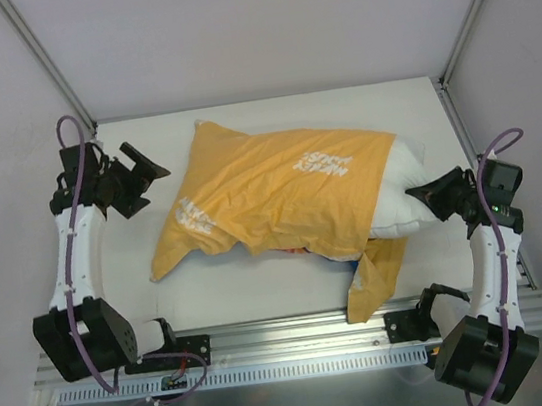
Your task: Remove the pillowcase from the pillow
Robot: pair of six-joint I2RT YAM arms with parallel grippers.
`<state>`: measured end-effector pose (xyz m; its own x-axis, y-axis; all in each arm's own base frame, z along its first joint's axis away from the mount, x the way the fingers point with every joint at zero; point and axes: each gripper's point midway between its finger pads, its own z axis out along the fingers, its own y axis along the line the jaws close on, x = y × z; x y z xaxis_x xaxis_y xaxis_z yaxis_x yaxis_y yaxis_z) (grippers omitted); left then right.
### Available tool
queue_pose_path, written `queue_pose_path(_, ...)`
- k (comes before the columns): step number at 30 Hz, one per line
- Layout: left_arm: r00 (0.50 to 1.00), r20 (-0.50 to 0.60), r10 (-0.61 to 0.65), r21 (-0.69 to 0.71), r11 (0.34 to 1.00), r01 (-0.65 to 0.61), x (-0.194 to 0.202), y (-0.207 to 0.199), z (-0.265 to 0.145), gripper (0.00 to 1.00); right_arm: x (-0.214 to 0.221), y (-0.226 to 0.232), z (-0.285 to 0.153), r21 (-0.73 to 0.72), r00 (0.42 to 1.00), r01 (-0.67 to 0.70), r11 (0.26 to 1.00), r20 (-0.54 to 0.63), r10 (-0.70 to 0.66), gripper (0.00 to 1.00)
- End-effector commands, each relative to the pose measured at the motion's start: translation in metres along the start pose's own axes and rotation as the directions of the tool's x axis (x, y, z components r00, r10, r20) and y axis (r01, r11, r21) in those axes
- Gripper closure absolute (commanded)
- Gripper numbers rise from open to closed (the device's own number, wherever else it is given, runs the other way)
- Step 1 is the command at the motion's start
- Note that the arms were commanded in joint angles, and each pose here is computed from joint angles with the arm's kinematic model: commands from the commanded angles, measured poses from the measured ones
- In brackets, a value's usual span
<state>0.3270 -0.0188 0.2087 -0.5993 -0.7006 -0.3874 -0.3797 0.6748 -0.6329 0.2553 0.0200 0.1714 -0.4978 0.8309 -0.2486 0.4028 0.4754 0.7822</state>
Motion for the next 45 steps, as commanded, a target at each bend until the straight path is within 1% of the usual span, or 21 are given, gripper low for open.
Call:
queue_pose_path(1, 0.986, -0.064, 0.155, 0.093, 0.985, -0.148, 0.004, -0.049, 0.019, 0.01, -0.014, 0.009, -0.002, -0.037, 0.996, 0.073, 0.997, 0.060, -0.071, 0.99)
queue_pose_path(4, 0.966, -0.156, 0.206, 0.116, 0.975, -0.189, 0.017, -0.070, 0.051, 0.02, -0.012, 0.009, -0.003, -0.036, 0.996, 0.078, 0.996, 0.053, -0.076, 0.99)
queue_pose_path(5, 0.960, -0.198, 0.197, 0.111, 0.978, -0.178, 0.022, -0.069, 0.065, 0.07, -0.012, 0.009, -0.003, -0.036, 0.995, 0.084, 0.996, 0.053, -0.082, 0.99)
queue_pose_path(6, 0.955, -0.230, 0.189, 0.107, 0.980, -0.168, 0.034, -0.071, 0.071, 0.19, -0.011, 0.008, -0.003, -0.029, 0.996, 0.084, 0.996, 0.045, -0.082, 0.99)
queue_pose_path(7, 0.948, -0.261, 0.184, 0.091, 0.982, -0.166, 0.049, -0.065, 0.077, 0.67, -0.013, 0.008, -0.004, -0.022, 0.995, 0.084, 0.996, 0.051, -0.083, 0.99)
queue_pose_path(8, 0.949, -0.263, 0.174, 0.084, 0.984, -0.157, 0.055, -0.064, 0.076, 1.00, -0.014, 0.009, -0.004, -0.019, 0.995, 0.087, 0.996, 0.054, -0.086, 0.99)
queue_pose_path(9, 0.948, -0.266, 0.173, 0.084, 0.984, -0.156, 0.061, -0.061, 0.077, 1.00, -0.016, 0.008, -0.002, -0.014, 0.995, 0.084, 0.996, 0.056, -0.083, 0.99)
queue_pose_path(14, 0.908, -0.349, 0.230, 0.172, 0.969, -0.180, 0.140, -0.040, 0.045, 1.00, -0.035, 0.011, 0.016, -0.010, 0.997, 0.042, 0.999, 0.063, -0.041, 0.99)
queue_pose_path(15, 0.893, -0.395, 0.216, 0.148, 0.974, -0.170, 0.164, -0.019, 0.041, 1.00, -0.038, 0.008, 0.023, 0.010, 0.998, 0.030, 0.999, 0.053, -0.031, 0.99)
queue_pose_path(20, 0.866, -0.420, 0.272, 0.287, 0.945, -0.158, 0.219, 0.000, -0.010, 1.00, -0.055, 0.011, 0.038, 0.031, 0.998, 0.001, 1.000, 0.068, -0.003, 0.99)
queue_pose_path(22, 0.874, -0.401, 0.275, 0.271, 0.947, -0.174, 0.224, 0.014, -0.023, 1.00, -0.057, 0.011, 0.043, 0.040, 0.998, 0.002, 0.999, 0.064, -0.005, 0.99)
queue_pose_path(23, 0.881, -0.382, 0.278, 0.252, 0.949, -0.190, 0.221, 0.017, -0.026, 1.00, -0.058, 0.011, 0.043, 0.043, 0.998, 0.006, 0.999, 0.064, -0.009, 0.99)
queue_pose_path(24, 0.899, -0.339, 0.277, 0.198, 0.955, -0.219, 0.209, 0.019, -0.030, 0.90, -0.057, 0.009, 0.043, 0.057, 0.998, 0.012, 0.998, 0.060, -0.015, 0.99)
queue_pose_path(25, 0.906, -0.314, 0.283, 0.187, 0.954, -0.233, 0.200, 0.015, -0.033, 0.67, -0.056, 0.009, 0.044, 0.058, 0.998, 0.019, 0.998, 0.060, -0.022, 0.99)
queue_pose_path(26, 0.914, -0.290, 0.285, 0.174, 0.954, -0.242, 0.191, 0.009, -0.035, 0.21, -0.055, 0.008, 0.043, 0.060, 0.998, 0.022, 0.998, 0.056, -0.026, 0.99)
queue_pose_path(28, 0.929, -0.209, 0.304, 0.159, 0.948, -0.275, 0.161, -0.015, -0.037, 0.05, -0.050, 0.004, 0.041, 0.072, 0.998, 0.036, 0.997, 0.045, -0.040, 0.99)
queue_pose_path(32, 0.966, -0.050, 0.255, 0.025, 0.967, -0.254, 0.087, -0.042, -0.037, 0.02, -0.039, -0.006, 0.037, 0.095, 0.998, 0.059, 0.994, 0.023, -0.062, 0.99)
queue_pose_path(36, 0.998, 0.023, 0.058, -0.149, 0.987, -0.054, 0.033, -0.018, -0.015, 0.03, -0.026, -0.014, 0.033, 0.099, 0.997, 0.072, 0.993, -0.003, -0.072, 0.99)
queue_pose_path(38, 0.999, 0.045, 0.017, -0.205, 0.979, -0.008, 0.017, -0.007, -0.004, 0.09, -0.020, -0.015, 0.034, 0.091, 0.997, 0.078, 0.993, -0.014, -0.077, 0.99)
queue_pose_path(40, 1.000, 0.016, 0.023, -0.220, 0.975, -0.019, 0.002, -0.012, 0.014, 0.12, -0.014, -0.018, 0.034, 0.091, 0.996, 0.086, 0.992, -0.032, -0.083, 0.99)
queue_pose_path(45, 0.995, -0.086, 0.041, -0.214, 0.975, -0.058, -0.020, -0.028, 0.068, 0.06, -0.002, -0.023, 0.034, 0.093, 0.994, 0.099, 0.991, -0.057, -0.094, 0.99)
